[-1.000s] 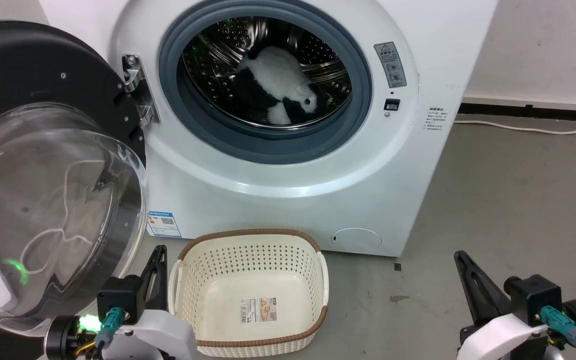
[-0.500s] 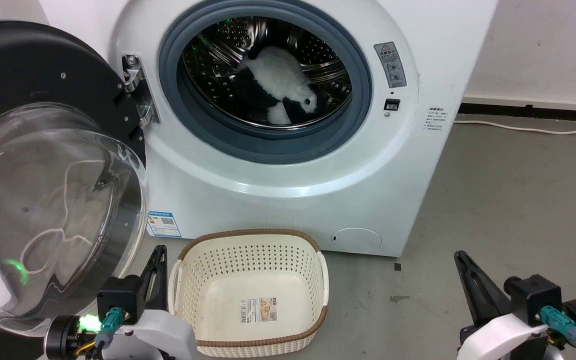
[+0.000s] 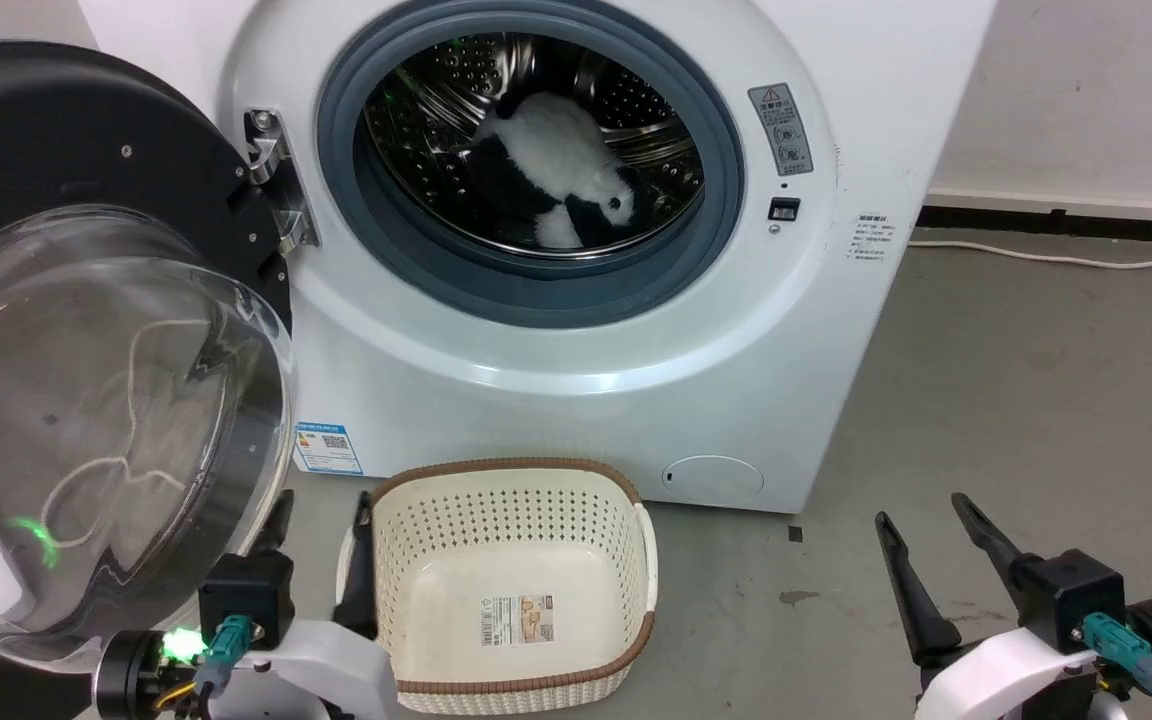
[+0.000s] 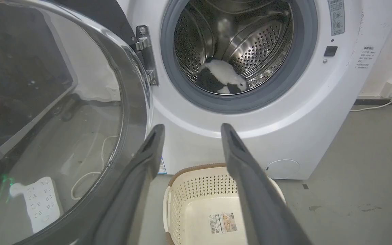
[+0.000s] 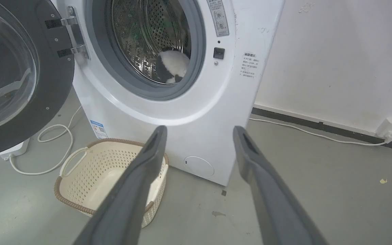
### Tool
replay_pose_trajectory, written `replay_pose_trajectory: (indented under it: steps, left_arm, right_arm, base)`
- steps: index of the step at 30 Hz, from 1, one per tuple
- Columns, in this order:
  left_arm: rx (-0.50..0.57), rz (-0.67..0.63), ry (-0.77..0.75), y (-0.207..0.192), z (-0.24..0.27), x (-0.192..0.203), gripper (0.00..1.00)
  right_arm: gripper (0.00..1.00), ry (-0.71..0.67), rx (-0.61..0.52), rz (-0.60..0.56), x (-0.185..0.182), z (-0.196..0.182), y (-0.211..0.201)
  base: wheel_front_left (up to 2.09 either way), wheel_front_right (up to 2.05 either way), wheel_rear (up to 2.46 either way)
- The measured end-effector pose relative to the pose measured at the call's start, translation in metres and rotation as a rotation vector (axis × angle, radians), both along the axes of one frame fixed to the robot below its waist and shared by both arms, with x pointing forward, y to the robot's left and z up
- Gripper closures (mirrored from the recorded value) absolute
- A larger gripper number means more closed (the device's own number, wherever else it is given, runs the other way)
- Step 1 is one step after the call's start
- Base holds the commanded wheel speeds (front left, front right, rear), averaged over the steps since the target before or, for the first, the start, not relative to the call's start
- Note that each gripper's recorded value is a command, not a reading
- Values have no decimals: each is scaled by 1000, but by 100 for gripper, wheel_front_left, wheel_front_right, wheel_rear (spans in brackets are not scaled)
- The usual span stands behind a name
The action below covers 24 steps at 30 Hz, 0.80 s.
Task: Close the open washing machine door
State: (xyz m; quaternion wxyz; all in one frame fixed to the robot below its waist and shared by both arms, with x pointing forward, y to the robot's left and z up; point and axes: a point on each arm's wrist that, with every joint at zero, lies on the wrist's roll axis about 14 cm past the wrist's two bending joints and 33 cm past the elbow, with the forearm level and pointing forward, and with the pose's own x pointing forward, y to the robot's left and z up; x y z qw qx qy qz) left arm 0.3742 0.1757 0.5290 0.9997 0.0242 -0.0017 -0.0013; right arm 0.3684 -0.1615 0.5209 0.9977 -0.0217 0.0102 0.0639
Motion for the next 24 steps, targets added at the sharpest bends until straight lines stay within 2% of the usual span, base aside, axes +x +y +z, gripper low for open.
replay_pose_trajectory:
  steps: [16, 24]
  left_arm:
    - [5, 35, -44, 13, 8, -12, 0]
    - [16, 97, -64, 33, 11, -24, 0]
  right_arm:
    - [0, -42, 5, 58, 7, 7, 19]
    - [0, -41, 7, 150, 13, 4, 50]
  base:
    - [0, 0, 0]
    - [0, 0, 0]
